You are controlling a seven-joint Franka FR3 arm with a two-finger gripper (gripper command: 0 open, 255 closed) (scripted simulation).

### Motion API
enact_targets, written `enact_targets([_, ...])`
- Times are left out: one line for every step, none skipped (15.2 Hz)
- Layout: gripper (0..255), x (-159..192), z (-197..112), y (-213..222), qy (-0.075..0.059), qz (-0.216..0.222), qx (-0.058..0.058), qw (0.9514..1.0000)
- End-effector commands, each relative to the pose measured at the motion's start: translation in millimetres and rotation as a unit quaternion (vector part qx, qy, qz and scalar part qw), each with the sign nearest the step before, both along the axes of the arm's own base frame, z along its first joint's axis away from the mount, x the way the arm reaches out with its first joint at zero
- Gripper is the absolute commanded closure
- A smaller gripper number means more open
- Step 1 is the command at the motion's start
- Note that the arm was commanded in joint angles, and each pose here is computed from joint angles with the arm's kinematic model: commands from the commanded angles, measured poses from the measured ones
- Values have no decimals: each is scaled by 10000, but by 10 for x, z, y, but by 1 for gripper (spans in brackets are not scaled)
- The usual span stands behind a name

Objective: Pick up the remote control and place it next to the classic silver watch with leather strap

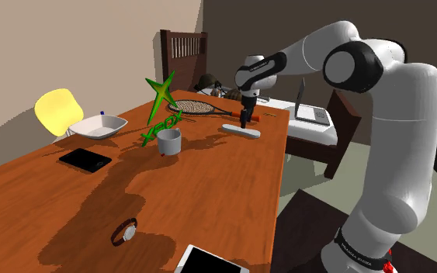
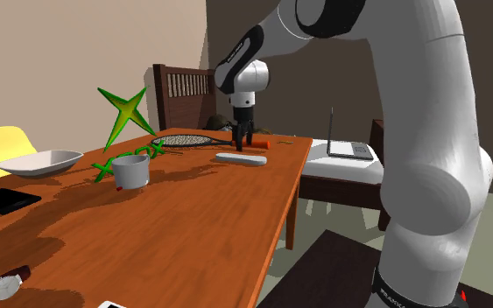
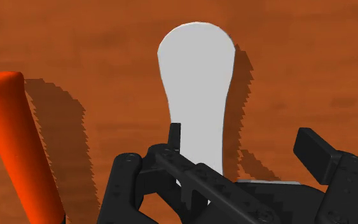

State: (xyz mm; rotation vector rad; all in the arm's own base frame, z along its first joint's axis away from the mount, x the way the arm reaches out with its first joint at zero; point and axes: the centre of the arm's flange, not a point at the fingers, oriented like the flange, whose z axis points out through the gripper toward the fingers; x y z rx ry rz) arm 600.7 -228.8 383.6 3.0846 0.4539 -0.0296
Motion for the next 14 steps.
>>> enact_targets([0, 215, -86, -114, -36, 134, 15, 9999])
enact_targets([0, 323, -130, -166, -53, 196, 22, 9998])
enact_targets([0, 328, -132, -169, -54, 199, 22, 9998])
enact_targets([0, 328, -185, -170, -54, 199, 22, 9998])
enact_targets([0, 328, -237, -171, -54, 199, 22, 9998])
enact_targets([0, 328, -290, -172, -54, 199, 22, 9998])
enact_targets([0, 328, -343, -174, -54, 199, 22, 9998])
enact_targets([0, 328, -396, -175, -54, 199, 22, 9998])
enact_targets([0, 327, -449, -176, -54, 199, 22, 9998])
enact_targets([0, 327, -532, -178, -54, 199, 22, 9998])
enact_targets([0, 327, -532, -178, -54, 199, 22, 9998])
enact_targets([0, 327, -532, -178, -54, 199, 22, 9998])
enact_targets([0, 327, -532, -178, -54, 199, 22, 9998])
enact_targets([0, 327, -532, -178, -54, 199, 22, 9998])
